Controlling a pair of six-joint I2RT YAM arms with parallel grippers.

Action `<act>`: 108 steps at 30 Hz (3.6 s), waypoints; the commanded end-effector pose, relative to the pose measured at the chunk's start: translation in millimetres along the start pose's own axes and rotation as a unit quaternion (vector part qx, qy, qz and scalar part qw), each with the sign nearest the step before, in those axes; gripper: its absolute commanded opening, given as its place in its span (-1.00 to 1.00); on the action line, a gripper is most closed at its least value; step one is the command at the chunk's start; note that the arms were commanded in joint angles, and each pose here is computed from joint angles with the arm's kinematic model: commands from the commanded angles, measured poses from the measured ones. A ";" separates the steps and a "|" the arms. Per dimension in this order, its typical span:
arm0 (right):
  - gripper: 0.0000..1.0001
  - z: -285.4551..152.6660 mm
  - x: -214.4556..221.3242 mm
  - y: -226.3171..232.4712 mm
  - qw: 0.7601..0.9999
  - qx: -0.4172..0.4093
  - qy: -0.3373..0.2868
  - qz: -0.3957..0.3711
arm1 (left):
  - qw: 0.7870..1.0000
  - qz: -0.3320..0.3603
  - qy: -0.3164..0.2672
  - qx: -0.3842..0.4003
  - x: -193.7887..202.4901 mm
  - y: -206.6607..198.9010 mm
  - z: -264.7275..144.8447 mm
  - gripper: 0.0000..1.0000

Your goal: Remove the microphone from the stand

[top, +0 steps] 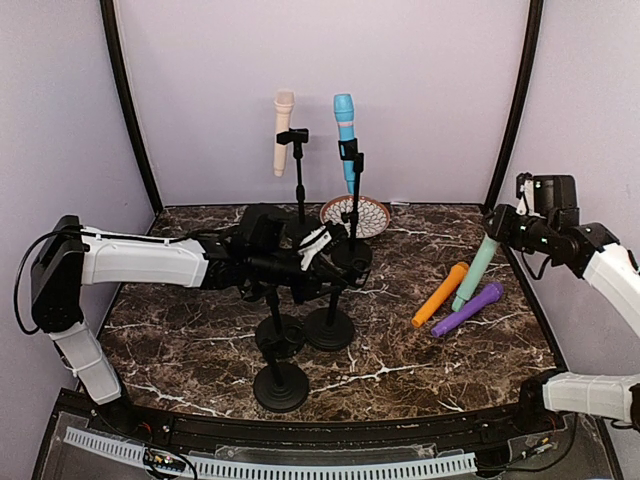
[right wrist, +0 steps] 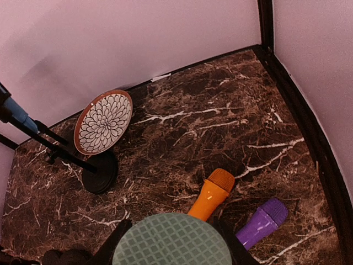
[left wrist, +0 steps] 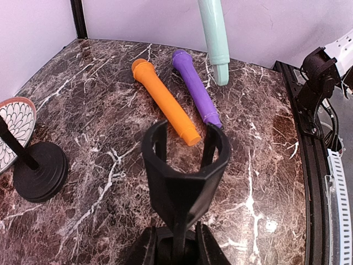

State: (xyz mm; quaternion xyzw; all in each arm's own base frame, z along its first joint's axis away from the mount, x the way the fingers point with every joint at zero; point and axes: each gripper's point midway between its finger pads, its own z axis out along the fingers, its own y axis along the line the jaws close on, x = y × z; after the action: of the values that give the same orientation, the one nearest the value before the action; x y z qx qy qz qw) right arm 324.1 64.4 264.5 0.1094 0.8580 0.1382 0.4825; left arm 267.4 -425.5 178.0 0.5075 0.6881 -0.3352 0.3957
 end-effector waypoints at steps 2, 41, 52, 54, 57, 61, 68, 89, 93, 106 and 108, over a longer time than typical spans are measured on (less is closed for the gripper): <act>-0.71 -2.7 22.6 -29.0 0.993 -0.029 0.037 0.112 | 0.997 0.017 -0.068 0.009 -38.6 -6.3 -11.0 -1.00; 0.16 12.2 188.9 -159.0 0.894 0.143 0.055 0.421 | 0.990 0.010 -0.136 -0.040 -104.9 0.1 -84.0 0.58; 0.81 -6.2 170.5 -169.8 0.893 0.184 0.016 0.411 | 0.977 -0.090 -0.167 -0.100 -84.7 65.5 -166.9 0.68; 0.83 -12.1 156.3 -170.1 0.896 0.184 -0.008 0.405 | 0.975 -0.092 -0.169 -0.111 -83.5 68.8 -176.5 0.68; 0.81 -15.0 119.2 -152.4 0.917 0.129 -0.046 0.375 | 0.973 -0.100 -0.162 -0.133 -78.2 75.1 -189.4 0.70; 0.73 -8.9 59.7 -101.4 0.952 -0.008 -0.068 0.299 | 0.966 -0.119 -0.151 -0.171 -62.8 88.2 -203.4 0.71; 0.76 24.9 -1.9 35.5 0.988 -0.143 -0.016 0.057 | 0.952 -0.142 -0.145 -0.230 -43.6 109.3 -219.7 0.72; 0.25 147.0 -54.0 271.7 0.951 -0.193 -0.081 -0.227 | 0.947 -0.115 -0.126 -0.273 -28.1 113.5 -228.0 0.72; 0.02 153.5 -53.8 274.5 0.948 -0.192 -0.089 -0.236 | 0.946 -0.113 -0.128 -0.275 -29.0 113.1 -229.6 0.72; -0.47 158.7 -52.6 291.6 0.939 -0.222 -0.085 -0.250 | 0.949 -0.115 -0.124 -0.265 -26.6 112.5 -224.7 0.72; -0.52 160.1 -50.9 292.1 0.938 -0.224 -0.083 -0.251 | 0.949 -0.114 -0.126 -0.265 -28.1 111.9 -225.4 0.72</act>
State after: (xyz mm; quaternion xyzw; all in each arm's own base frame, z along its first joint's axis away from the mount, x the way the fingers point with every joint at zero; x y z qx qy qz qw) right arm 500.1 333.1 317.6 -0.2012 0.7740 0.1826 0.5719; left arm 338.3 -214.6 299.1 0.2491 0.7549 -0.2436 0.5556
